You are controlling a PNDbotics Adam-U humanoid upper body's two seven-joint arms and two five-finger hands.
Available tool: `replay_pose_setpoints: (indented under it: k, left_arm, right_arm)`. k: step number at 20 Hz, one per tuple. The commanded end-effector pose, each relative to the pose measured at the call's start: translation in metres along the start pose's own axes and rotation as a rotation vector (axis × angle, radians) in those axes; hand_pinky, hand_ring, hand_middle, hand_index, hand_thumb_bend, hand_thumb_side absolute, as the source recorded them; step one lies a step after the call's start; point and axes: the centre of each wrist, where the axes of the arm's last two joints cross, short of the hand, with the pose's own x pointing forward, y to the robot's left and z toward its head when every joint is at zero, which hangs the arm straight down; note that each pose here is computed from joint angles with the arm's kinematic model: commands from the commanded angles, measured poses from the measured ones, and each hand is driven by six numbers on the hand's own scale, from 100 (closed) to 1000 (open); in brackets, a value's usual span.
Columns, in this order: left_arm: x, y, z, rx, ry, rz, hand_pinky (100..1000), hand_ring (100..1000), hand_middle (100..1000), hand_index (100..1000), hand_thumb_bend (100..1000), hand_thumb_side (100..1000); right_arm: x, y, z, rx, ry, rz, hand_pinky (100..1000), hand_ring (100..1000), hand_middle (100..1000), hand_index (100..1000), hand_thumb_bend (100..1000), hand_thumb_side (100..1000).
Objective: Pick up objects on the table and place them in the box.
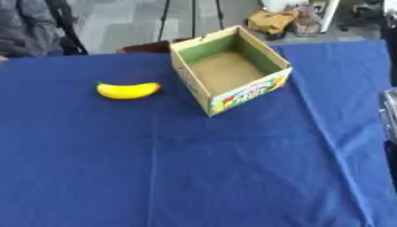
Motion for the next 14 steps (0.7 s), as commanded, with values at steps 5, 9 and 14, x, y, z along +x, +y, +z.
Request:
replay_pose_setpoints:
  k: [5, 9, 14]
  left_arm:
    - [-0.005, 0.018, -0.027, -0.141, 0.098, -0.275, 619, 622, 607, 721, 629, 767]
    - [-0.011, 0.014, -0.043, -0.216, 0.149, -0.369, 631, 612, 600, 718, 542, 732]
    - [-0.025, -0.006, -0.064, -0.345, 0.258, -0.496, 646, 604, 590, 709, 518, 665]
  right_arm:
    - [0.007, -0.003, -0.006, 0.007, -0.033, 0.005, 538, 626, 654, 771, 100, 705]
    - [0.007, -0.002, -0.005, 0.016, -0.031, -0.001, 539, 626, 653, 771, 100, 707]
    - [0.006, 0.001, -0.004, 0.033, -0.026, -0.01, 539, 626, 651, 772, 100, 720]
